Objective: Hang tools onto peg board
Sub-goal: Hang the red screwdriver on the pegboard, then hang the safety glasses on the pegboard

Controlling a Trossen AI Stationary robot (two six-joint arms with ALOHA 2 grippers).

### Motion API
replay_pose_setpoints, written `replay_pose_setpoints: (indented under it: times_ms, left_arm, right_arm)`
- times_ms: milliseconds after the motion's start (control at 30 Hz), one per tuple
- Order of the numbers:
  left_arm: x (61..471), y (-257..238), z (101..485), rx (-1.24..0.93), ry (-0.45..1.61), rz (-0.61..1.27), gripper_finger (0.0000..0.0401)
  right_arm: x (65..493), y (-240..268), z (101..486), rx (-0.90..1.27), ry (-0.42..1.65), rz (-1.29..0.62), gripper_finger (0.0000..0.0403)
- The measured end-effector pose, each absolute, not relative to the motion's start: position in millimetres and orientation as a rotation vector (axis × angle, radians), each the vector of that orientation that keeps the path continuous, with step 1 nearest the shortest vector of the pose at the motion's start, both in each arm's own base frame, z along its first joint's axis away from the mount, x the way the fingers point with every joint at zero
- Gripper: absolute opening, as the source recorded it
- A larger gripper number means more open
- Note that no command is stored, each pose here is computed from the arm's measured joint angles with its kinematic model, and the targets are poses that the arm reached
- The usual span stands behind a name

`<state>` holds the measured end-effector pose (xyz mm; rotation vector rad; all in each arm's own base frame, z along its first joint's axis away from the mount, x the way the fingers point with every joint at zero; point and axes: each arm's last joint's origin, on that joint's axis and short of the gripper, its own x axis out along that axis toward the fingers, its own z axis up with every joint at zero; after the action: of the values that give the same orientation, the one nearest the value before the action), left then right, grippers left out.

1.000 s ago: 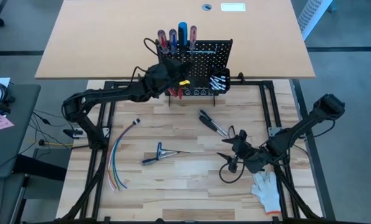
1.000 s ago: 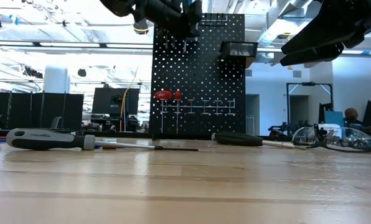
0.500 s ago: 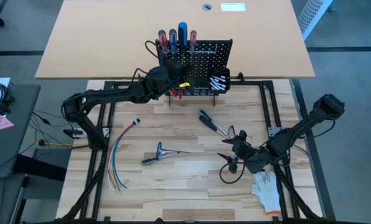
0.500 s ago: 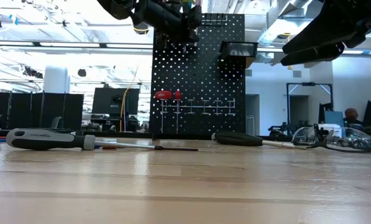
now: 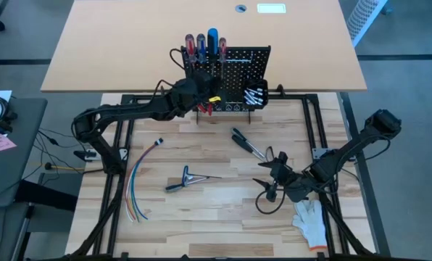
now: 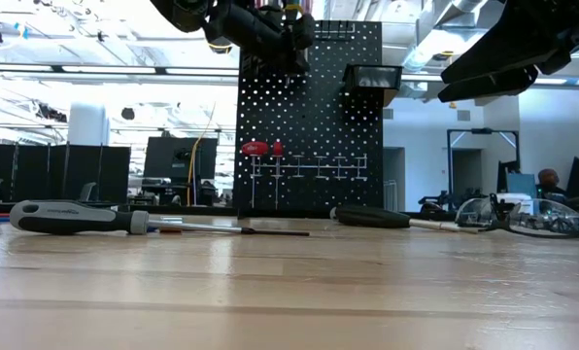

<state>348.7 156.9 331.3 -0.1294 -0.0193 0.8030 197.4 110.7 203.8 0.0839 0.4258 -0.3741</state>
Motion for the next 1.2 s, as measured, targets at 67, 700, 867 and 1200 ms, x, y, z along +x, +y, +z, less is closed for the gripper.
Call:
replay_pose_setpoints:
  times_ms: [67,700,867,1200]
  left_arm:
    - [348.7,156.9,330.1,-0.134,-0.007,0.804,0.0075]
    - [345.0,114.0,344.4,-0.043,0.089,0.728,0.0151]
    - [349.3,96.9,342.1,0.006,0.131,0.717,0.0150]
    - [355.3,53.8,329.3,0.139,0.293,0.623,0.0150]
  right_arm:
    - [197.4,110.7,203.8,0.084,0.426,-0.374,0.0301]
    - [197.4,110.9,203.9,0.084,0.426,-0.373,0.0301]
    - [197.3,110.9,203.8,0.084,0.426,-0.374,0.0301]
    - [195.4,114.5,202.6,0.075,0.438,-0.350,0.0301]
